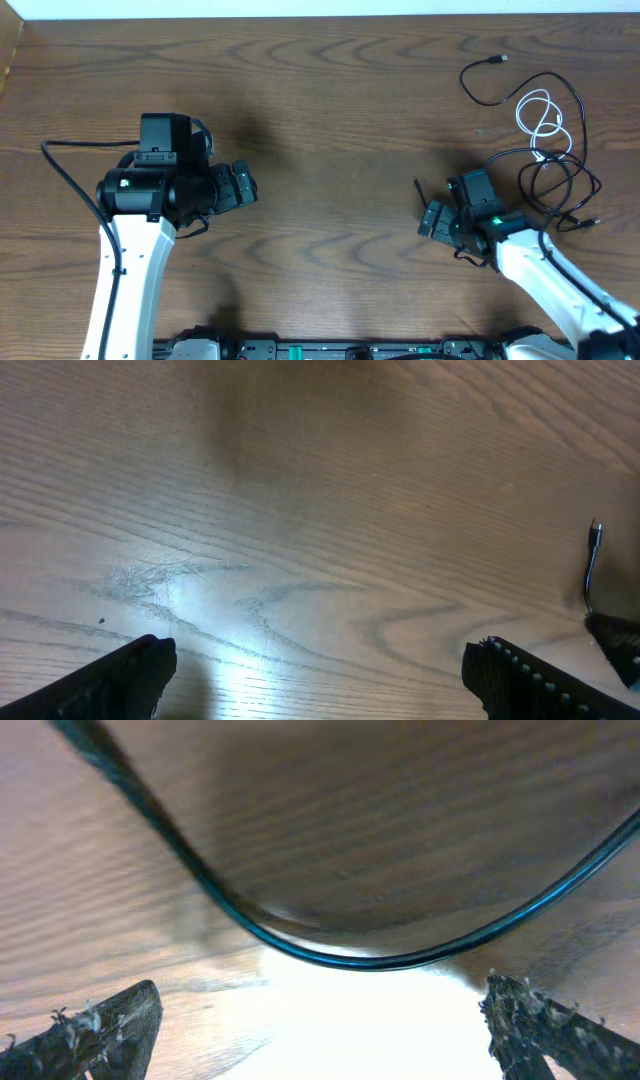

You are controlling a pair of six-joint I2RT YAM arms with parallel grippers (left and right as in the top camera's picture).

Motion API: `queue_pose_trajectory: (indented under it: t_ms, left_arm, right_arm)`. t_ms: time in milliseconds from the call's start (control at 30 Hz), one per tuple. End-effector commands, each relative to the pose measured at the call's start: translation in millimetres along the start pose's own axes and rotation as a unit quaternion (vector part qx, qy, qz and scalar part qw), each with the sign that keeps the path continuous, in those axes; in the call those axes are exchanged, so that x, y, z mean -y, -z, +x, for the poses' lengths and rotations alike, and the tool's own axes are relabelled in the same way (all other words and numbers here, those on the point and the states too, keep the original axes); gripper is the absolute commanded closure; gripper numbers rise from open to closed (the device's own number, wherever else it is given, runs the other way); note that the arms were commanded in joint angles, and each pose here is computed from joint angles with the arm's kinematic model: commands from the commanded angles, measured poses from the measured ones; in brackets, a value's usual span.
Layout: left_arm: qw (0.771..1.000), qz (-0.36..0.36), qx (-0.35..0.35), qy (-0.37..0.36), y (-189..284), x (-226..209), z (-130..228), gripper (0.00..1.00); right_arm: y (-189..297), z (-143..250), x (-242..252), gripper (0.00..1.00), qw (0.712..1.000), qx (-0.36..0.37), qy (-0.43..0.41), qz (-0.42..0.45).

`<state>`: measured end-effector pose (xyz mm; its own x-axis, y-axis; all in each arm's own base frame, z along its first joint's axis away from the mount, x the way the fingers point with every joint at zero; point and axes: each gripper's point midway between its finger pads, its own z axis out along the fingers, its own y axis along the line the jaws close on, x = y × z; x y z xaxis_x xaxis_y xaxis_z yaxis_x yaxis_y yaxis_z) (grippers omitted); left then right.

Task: Untangle cables

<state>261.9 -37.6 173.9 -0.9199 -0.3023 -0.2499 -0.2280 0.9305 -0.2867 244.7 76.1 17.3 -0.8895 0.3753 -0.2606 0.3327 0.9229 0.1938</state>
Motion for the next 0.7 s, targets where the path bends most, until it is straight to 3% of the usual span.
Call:
queue_pose_trajectory:
  t_ms: [0, 367, 667]
  left_arm:
    - [1.000, -0.002, 0.006, -0.004, 3, -1, -2, 0.02]
    - [1.000, -0.002, 0.006, -0.004, 3, -1, -3, 0.02]
    - [1.000, -0.002, 0.006, -0.004, 3, -1, -2, 0.02]
  right_arm:
    - [15, -7, -8, 0.01, 0.999, 0.027, -0.002, -0.026]
    - [90, -35, -29, 0.01, 0.978, 0.158, -0.004, -0.134]
    - [135, -25, -20, 0.01, 0.943, 0.256, -0.005, -0.213]
